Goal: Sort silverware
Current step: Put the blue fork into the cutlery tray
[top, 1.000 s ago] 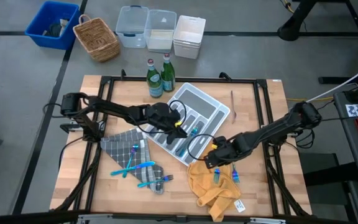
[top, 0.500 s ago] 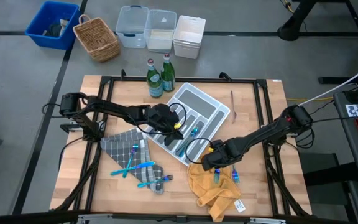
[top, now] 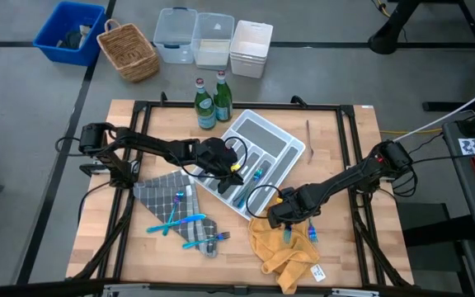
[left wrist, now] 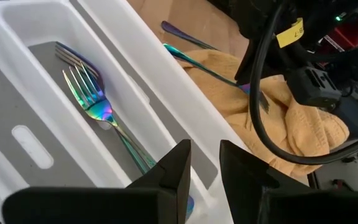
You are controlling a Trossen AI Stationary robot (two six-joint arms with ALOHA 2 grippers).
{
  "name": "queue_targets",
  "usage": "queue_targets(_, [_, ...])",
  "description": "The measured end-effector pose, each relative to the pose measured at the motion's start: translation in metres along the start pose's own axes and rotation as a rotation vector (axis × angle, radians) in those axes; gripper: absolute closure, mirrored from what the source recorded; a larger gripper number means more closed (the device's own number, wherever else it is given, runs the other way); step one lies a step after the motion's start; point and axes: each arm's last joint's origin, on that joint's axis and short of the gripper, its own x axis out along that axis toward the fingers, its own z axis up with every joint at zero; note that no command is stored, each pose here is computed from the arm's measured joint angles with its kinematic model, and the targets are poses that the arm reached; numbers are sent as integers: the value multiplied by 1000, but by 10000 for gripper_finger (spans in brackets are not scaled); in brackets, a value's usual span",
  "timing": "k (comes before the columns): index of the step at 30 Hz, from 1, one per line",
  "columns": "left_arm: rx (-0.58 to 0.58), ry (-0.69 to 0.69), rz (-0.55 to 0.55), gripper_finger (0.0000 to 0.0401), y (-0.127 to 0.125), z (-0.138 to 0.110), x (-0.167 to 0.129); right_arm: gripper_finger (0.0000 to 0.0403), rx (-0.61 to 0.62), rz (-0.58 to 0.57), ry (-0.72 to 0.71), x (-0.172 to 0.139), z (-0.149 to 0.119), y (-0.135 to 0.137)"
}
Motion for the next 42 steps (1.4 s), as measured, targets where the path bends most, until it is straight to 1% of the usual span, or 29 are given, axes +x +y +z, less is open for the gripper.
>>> queue_targets(5, [0,0,0,327,0,0,0,311,1,-2,9,0,0,0])
queue_targets(8, [7,0,0,327,0,0,0,288,1,-1,9,0,0,0])
queue_targets(11, [9,0,0,327,0,0,0,278,2,-7,8,3,0,1])
queue_targets(18, [9,1,1,327,0,0,0,277,2,-11,5,8,1,2])
queue_targets(22, [9,1,1,327,0,0,0,297,4,-29,2,8,1,1])
queue_targets(27, [7,1,1,327,0,0,0,329,2,-9,7,14,2,-1])
queue_targets(34, [7,0,1,327,0,0,0,354,2,-9,33,20,2,-5])
queue_targets(39, [7,0,0,327,0,0,0,395,2,-6,33,20,2,-4])
queue_targets(42, [10,0,0,327,0,0,0,396,-2,-5,33,20,2,-4])
